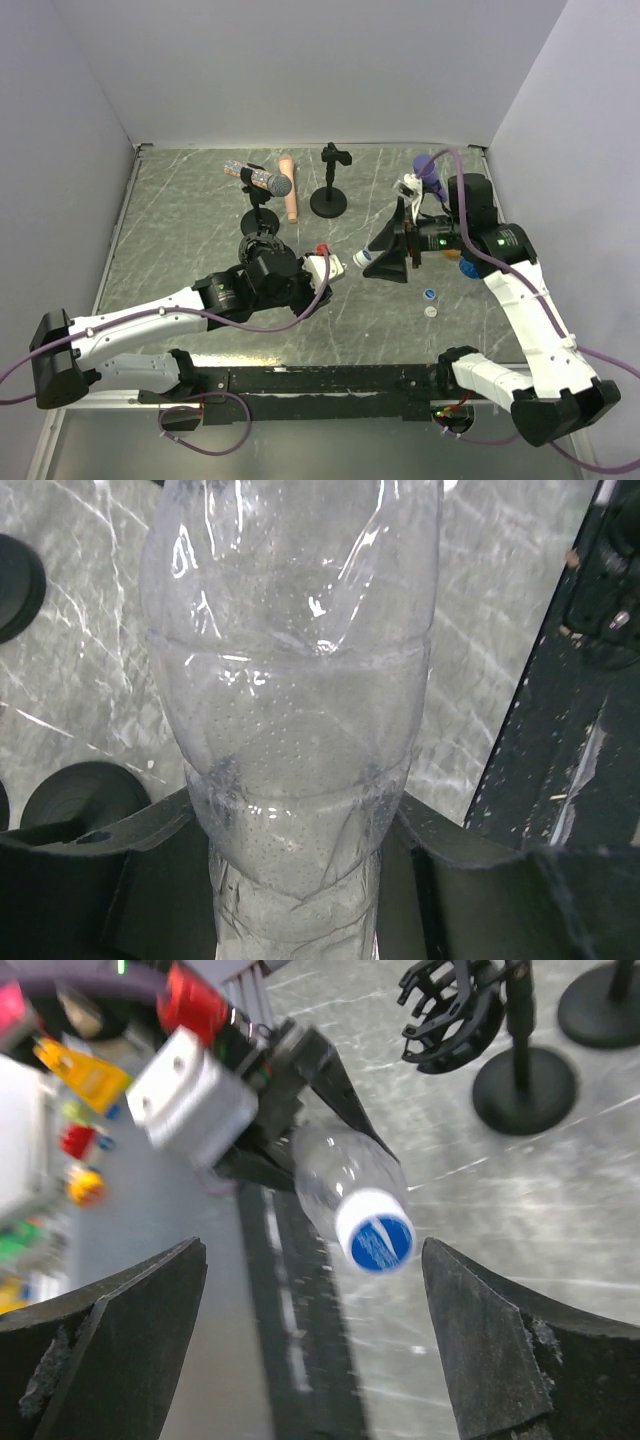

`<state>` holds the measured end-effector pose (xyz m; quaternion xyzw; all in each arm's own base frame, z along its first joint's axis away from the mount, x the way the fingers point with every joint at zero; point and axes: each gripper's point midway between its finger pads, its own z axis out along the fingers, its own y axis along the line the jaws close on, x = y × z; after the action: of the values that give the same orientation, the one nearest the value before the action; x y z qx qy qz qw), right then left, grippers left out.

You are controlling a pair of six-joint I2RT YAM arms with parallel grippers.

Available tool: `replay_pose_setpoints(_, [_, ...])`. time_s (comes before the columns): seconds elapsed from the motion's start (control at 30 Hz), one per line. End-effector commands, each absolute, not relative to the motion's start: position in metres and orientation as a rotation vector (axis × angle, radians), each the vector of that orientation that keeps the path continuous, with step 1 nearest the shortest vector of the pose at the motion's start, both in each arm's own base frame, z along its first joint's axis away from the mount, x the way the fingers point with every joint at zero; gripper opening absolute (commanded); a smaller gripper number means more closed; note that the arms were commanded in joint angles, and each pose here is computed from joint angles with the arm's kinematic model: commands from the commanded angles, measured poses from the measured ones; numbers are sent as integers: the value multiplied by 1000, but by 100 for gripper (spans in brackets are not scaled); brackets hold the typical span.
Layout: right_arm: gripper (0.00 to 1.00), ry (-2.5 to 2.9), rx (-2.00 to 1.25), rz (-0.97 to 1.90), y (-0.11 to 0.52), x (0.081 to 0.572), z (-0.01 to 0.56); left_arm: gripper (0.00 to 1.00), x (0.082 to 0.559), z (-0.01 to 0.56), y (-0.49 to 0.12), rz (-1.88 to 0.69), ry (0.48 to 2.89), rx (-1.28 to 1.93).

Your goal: Unscrew the bottle caps

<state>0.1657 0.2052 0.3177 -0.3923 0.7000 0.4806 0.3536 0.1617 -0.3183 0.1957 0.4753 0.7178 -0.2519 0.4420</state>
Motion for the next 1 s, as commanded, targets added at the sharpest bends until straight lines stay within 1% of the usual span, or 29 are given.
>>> replay_pose_setpoints(0.0, [91,1937,-791,1325,215,180,328,26,171,218,-327,-601,1709,1180])
replay_pose_setpoints(0.13, [83,2001,-754,1265,211,190,314,26,173,225,-328,-602,1695,1166])
replay_pose_setpoints(0.23, [82,2043,-735,1278,212,190,302,26,172,229,-329,-618,1679,1155])
replay_pose_setpoints(0.3, [80,2066,-740,1291,212,190,297,26,172,231,-330,-623,1675,1151])
replay_pose_setpoints(0.43, [63,2053,-788,1318,215,184,301,26,173,228,-329,-615,1692,1152])
replay_pose_setpoints(0.5, [58,2045,-804,1318,215,182,302,26,174,226,-330,-610,1695,1155])
replay_pose_setpoints(0.6, [43,2047,-821,1325,216,179,302,26,174,227,-331,-612,1696,1153])
replay_pose_setpoints(0.7, [22,2025,-873,1338,217,175,303,26,173,227,-329,-610,1695,1155])
replay_pose_setpoints(0.77, [14,1989,-942,1367,219,167,307,26,170,227,-329,-621,1681,1181])
replay_pose_setpoints(0.9, [8,1816,-1198,1439,223,138,320,26,153,219,-325,-637,1600,1357])
replay_pose_setpoints(0.97, [7,1678,-1394,1408,225,117,325,27,147,216,-318,-620,1562,1427])
